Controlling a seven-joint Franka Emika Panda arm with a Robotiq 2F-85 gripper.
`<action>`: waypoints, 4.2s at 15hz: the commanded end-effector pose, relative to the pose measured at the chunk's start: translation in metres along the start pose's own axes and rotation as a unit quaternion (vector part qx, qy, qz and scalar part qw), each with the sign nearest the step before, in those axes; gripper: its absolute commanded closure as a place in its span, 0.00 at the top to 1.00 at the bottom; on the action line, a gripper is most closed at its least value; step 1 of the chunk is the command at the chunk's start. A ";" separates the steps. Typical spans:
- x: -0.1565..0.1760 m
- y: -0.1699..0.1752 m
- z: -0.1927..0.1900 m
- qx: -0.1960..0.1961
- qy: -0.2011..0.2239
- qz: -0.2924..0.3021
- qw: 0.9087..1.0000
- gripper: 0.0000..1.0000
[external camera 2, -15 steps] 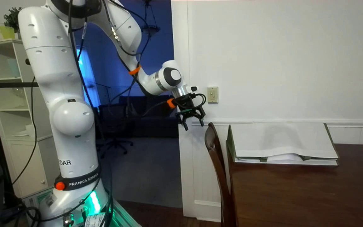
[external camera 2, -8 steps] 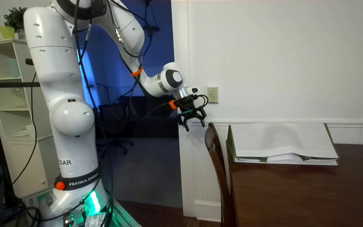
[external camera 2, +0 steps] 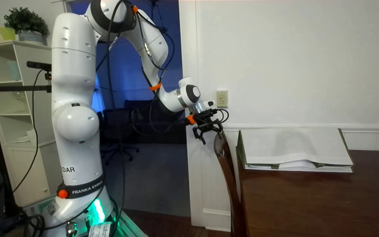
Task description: Pull the chair on the left backwards away from the table
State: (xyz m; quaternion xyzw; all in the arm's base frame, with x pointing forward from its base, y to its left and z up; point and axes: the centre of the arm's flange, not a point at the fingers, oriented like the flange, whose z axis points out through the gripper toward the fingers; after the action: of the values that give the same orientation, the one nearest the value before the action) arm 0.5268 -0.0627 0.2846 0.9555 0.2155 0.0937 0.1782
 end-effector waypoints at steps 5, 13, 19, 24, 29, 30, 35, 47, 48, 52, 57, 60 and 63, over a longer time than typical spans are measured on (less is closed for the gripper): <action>0.029 0.012 0.061 0.028 -0.028 -0.003 0.999 1.00; 0.034 0.003 0.071 0.110 -0.073 0.003 0.991 1.00; 0.034 0.001 0.065 0.177 -0.098 -0.010 0.979 1.00; 0.032 -0.010 0.061 0.200 -0.105 -0.041 0.973 1.00; 0.029 -0.015 0.061 0.211 -0.122 -0.054 0.968 1.00; 0.028 -0.018 0.059 0.213 -0.124 -0.058 0.967 1.00; 0.025 -0.038 0.046 0.236 -0.138 -0.086 0.958 1.00; 0.019 -0.100 0.015 0.352 -0.150 -0.130 0.915 1.00; 0.019 -0.106 0.012 0.363 -0.148 -0.129 0.911 1.00; 0.020 -0.128 0.000 0.400 -0.141 -0.118 0.898 1.00; 0.023 -0.156 -0.014 0.434 -0.138 -0.099 0.885 1.00; 0.022 -0.166 -0.018 0.445 -0.140 -0.091 0.880 1.00; 0.025 -0.166 -0.017 0.436 -0.127 -0.080 0.887 1.00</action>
State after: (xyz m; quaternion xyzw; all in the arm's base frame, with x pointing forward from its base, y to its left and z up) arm 0.4993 0.0743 0.2338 0.9205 0.2960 -0.1512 -0.2054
